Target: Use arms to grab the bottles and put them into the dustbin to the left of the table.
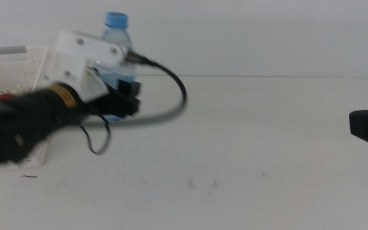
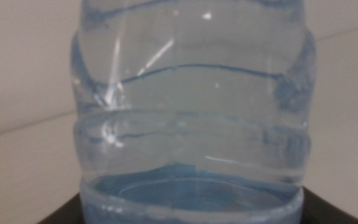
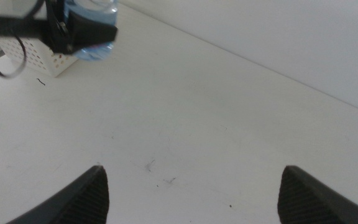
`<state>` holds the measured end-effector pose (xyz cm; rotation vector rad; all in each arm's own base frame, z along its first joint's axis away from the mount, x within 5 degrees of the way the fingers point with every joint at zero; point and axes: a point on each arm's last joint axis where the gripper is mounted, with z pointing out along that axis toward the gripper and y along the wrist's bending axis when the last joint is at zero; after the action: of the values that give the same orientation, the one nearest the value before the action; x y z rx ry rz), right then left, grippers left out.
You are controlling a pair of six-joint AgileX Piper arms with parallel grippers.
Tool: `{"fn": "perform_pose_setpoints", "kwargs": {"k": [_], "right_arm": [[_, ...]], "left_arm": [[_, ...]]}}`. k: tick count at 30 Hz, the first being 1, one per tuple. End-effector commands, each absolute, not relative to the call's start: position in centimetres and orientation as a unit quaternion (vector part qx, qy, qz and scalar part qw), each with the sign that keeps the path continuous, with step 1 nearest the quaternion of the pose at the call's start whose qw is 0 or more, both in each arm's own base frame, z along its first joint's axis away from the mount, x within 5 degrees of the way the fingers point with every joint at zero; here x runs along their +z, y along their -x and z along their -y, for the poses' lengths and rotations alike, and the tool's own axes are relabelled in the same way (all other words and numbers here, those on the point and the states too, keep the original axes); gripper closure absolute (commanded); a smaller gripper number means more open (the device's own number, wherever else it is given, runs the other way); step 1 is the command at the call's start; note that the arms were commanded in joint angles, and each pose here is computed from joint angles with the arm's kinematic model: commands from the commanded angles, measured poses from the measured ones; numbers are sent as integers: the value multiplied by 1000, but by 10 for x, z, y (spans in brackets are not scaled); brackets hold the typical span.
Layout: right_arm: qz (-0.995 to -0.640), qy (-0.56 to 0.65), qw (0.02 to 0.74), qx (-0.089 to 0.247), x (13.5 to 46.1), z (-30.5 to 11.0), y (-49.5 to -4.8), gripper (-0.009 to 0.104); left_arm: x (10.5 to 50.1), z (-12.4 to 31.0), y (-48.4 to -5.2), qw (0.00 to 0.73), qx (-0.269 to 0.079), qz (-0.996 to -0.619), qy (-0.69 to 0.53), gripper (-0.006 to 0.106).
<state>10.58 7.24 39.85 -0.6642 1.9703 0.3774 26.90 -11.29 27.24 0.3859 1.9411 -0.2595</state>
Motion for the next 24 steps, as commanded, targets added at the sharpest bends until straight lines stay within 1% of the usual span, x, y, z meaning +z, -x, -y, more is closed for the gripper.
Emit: {"fn": "perform_pose_setpoints", "kwargs": {"k": [1, 6, 9, 12, 15, 18, 21, 24], "right_arm": [[-808, 274, 498, 156, 402, -72, -105, 7], [-808, 274, 498, 156, 402, -72, -105, 7], [-808, 274, 498, 156, 402, -72, -105, 7], [-808, 274, 497, 159, 402, -72, -105, 7], [-808, 274, 497, 159, 402, -72, -105, 7], [-808, 274, 497, 159, 402, -72, -105, 7], [-808, 274, 497, 159, 402, -72, -105, 7], [-808, 274, 497, 159, 402, -72, -105, 7]], "left_arm": [[298, 104, -272, 543, -93, -819, -161, 89], [331, 67, -287, 479, -38, -864, -151, 89], [359, 36, -298, 471, -10, -873, -129, 89], [379, 0, -310, 449, 7, -889, -89, 89], [382, -31, -325, 396, 20, -916, -64, 89], [379, -59, -342, 362, 28, -931, -43, 89], [366, -82, -360, 344, 23, -938, -16, 89], [344, -94, -376, 321, 16, -947, -3, 89]]}}
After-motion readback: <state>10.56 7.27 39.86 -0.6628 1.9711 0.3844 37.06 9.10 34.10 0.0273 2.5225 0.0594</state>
